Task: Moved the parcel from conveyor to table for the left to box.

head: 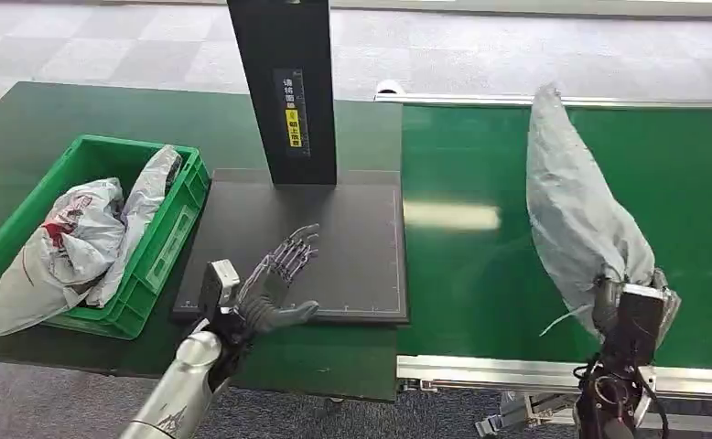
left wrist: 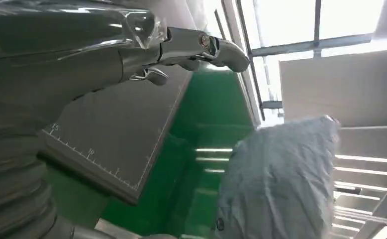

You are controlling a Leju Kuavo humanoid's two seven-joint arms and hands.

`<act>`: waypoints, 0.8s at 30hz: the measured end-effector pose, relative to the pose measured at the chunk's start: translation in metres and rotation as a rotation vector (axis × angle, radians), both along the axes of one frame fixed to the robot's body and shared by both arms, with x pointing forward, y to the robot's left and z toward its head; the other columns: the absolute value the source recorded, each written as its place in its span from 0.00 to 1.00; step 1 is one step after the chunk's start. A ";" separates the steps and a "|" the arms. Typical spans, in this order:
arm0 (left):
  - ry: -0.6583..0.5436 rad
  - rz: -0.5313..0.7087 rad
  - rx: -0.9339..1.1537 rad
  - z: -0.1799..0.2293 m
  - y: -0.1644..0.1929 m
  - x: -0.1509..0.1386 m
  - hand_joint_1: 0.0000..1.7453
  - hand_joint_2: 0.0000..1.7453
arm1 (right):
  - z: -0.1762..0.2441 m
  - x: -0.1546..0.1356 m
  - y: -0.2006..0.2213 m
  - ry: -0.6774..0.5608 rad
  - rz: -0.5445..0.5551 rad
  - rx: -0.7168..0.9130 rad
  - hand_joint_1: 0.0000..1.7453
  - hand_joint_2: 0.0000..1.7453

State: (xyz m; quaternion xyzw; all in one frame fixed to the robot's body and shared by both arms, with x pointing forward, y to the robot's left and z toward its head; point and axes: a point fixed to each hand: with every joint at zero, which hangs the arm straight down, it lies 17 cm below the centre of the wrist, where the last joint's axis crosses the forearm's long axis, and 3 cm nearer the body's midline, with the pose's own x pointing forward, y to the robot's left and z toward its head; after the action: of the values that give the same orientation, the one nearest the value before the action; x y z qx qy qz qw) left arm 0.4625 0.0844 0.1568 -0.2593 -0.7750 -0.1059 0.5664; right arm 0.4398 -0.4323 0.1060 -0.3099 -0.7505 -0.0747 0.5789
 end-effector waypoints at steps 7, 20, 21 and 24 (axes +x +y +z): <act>0.004 0.093 -0.010 0.001 0.013 0.004 0.00 1.00 | 0.031 -0.013 -0.013 -0.178 -0.043 0.173 1.00 0.00; -0.010 0.122 -0.033 0.004 0.020 -0.006 0.00 1.00 | 0.091 -0.014 0.062 -0.296 0.107 -0.083 1.00 0.00; -0.011 0.125 -0.035 0.004 0.021 -0.006 0.00 1.00 | 0.094 -0.014 0.071 -0.299 0.123 -0.121 1.00 0.00; -0.019 0.135 -0.038 0.006 0.024 -0.006 0.00 1.00 | 0.097 -0.011 0.100 -0.288 0.178 -0.225 1.00 1.00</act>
State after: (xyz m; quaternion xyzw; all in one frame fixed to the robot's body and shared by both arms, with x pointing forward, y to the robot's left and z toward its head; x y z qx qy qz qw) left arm 0.4561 0.1086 0.1629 -0.2163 -0.7981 -0.0552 0.5597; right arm 0.4290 -0.3325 0.2034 -0.2912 -0.8535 0.0174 0.4318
